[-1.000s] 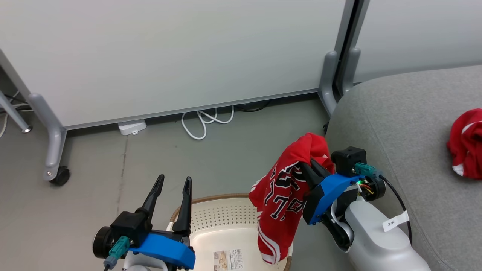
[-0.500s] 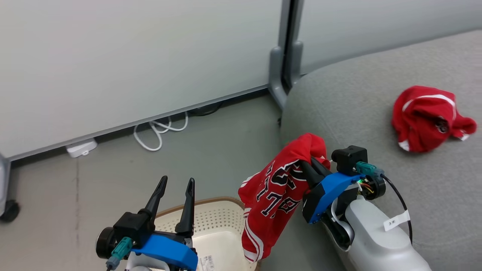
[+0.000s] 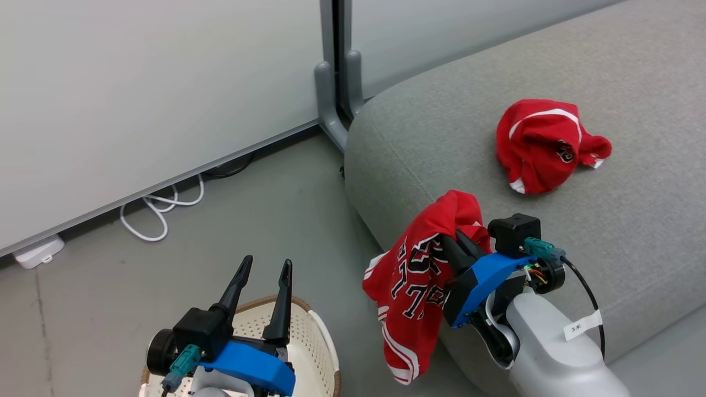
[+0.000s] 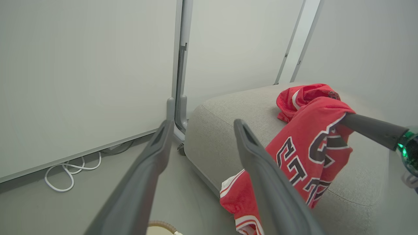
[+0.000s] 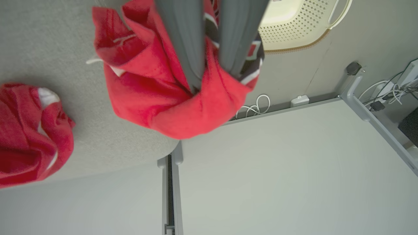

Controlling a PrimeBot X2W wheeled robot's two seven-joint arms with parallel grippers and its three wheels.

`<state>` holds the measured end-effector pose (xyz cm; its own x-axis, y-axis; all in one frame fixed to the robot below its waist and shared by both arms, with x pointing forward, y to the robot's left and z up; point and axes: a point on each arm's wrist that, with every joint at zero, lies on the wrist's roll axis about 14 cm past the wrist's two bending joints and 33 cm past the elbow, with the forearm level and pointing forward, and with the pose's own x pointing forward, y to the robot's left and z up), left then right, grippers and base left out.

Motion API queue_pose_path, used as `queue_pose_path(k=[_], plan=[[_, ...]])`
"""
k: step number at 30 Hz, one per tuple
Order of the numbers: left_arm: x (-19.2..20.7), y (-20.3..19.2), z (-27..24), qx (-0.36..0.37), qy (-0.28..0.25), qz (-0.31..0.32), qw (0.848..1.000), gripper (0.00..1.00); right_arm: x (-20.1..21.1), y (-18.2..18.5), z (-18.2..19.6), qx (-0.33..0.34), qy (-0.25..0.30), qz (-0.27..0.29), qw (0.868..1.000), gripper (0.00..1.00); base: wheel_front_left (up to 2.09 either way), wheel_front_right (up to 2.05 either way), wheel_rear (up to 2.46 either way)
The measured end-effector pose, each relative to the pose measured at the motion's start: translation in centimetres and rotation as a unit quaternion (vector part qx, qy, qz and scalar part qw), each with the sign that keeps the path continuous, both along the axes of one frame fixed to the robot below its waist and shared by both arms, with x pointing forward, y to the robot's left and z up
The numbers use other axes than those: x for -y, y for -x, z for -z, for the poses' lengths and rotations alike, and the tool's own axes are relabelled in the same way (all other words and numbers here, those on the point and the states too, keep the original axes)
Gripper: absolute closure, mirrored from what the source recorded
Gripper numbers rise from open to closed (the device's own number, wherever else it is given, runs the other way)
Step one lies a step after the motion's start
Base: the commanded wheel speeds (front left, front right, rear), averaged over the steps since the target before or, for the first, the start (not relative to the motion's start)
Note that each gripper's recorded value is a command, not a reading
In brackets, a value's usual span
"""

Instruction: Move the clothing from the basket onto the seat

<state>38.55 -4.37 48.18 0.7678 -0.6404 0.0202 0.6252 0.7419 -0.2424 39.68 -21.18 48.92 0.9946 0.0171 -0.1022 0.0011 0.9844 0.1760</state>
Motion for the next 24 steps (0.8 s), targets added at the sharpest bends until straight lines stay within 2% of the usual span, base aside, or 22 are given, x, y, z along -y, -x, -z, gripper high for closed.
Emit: queue_pose_path(k=[9, 24], plan=[[2.7, 0.3, 0.6, -0.006, -0.002, 0.043, 0.999, 0.0, 2.3, 1.8, 0.6, -0.008, -0.004, 0.036, 0.999, 1.0, 0.0, 0.0, 0.0], [4.5, 0.6, 0.8, -0.007, -0.003, 0.072, 0.997, 0.0, 4.4, 3.3, 0.8, -0.008, -0.018, 0.073, 0.997, 1.0, 0.0, 0.0, 0.0]])
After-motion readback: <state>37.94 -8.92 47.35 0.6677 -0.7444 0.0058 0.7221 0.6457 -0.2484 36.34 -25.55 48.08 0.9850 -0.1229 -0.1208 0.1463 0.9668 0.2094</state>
